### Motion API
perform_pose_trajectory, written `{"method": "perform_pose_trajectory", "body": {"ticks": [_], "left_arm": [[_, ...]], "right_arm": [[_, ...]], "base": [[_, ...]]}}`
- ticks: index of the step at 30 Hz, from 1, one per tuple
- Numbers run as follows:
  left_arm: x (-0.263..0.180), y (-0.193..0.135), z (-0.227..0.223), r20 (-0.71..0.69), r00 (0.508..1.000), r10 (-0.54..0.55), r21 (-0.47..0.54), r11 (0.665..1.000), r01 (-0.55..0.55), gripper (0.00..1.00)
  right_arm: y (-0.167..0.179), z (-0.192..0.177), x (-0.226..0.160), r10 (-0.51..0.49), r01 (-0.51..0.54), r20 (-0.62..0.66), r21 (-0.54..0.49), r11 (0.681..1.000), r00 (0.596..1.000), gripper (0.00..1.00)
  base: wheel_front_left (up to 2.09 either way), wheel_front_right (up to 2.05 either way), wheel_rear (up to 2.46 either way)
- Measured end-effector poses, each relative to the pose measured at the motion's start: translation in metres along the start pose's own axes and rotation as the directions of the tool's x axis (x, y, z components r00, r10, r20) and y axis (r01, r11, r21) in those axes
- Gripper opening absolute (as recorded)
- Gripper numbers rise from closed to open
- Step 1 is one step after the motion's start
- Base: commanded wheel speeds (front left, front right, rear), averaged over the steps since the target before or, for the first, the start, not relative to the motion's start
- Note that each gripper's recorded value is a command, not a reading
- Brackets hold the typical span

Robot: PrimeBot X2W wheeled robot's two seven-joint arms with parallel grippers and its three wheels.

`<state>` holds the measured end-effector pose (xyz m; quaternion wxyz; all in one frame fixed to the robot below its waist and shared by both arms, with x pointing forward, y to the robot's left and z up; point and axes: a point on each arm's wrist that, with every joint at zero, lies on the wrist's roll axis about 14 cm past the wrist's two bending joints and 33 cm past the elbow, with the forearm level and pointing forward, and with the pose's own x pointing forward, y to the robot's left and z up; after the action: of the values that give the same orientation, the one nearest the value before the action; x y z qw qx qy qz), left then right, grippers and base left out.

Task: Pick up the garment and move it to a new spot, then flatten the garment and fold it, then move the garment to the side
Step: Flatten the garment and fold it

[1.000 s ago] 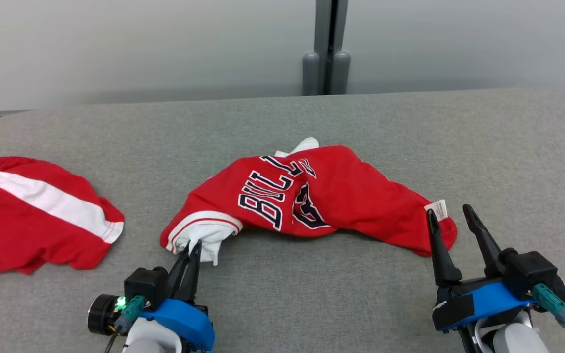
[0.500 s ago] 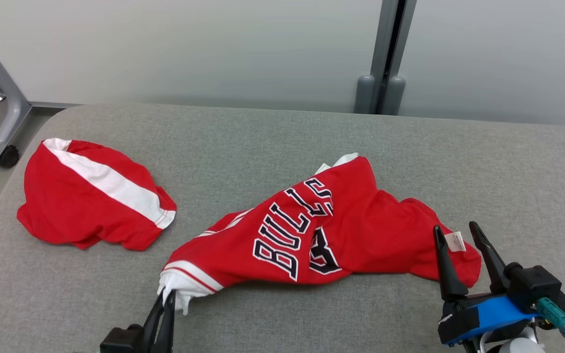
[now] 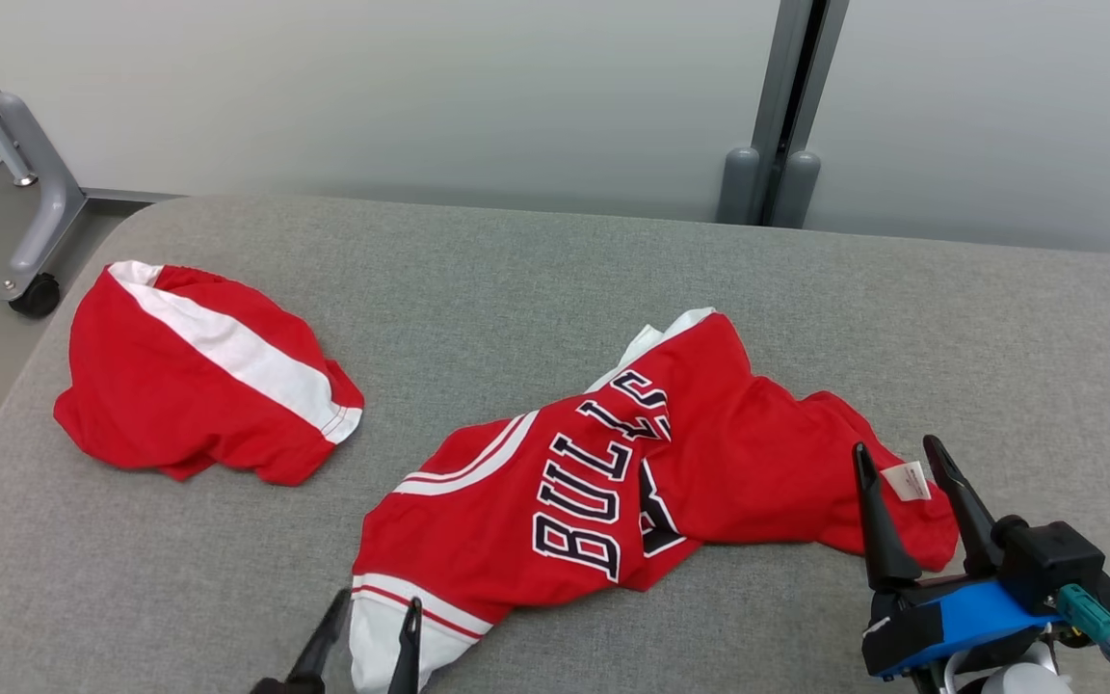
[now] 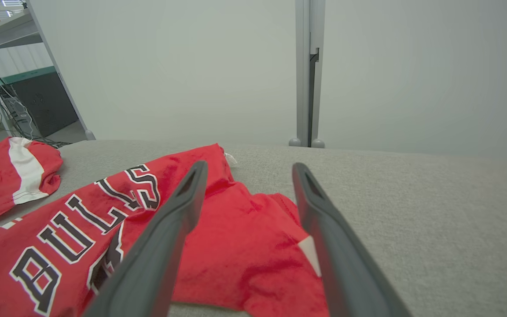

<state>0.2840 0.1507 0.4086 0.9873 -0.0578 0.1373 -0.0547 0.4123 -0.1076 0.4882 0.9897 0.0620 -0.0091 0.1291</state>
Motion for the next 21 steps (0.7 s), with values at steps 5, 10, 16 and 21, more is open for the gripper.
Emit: {"method": "perform_pose_trajectory", "body": {"ticks": [5,10,16,21], "left_arm": [[0.012,0.003,0.048,0.16,0.987,0.003,0.016,1.0,-0.006,1.0],[0.021,0.019,0.08,0.252,0.967,0.037,0.028,0.999,-0.046,1.0],[0.037,0.029,0.107,0.317,0.947,0.051,0.052,0.996,-0.07,1.0],[0.057,0.034,0.122,0.344,0.938,0.046,0.085,0.993,-0.08,1.0]], "right_arm": [[-0.007,0.002,-0.004,-0.021,0.021,0.005,-0.003,1.0,1.0,1.0],[-0.02,0.004,-0.012,-0.06,0.06,0.009,-0.007,0.998,0.998,1.0],[-0.041,0.007,-0.021,-0.123,0.124,0.016,-0.018,0.992,0.992,1.0],[-0.056,0.007,-0.029,-0.171,0.171,0.013,-0.026,0.985,0.985,1.0]], "base": [[0.0,0.0,0.0],[0.0,0.0,0.0],[0.0,0.0,0.0],[0.0,0.0,0.0]]}}
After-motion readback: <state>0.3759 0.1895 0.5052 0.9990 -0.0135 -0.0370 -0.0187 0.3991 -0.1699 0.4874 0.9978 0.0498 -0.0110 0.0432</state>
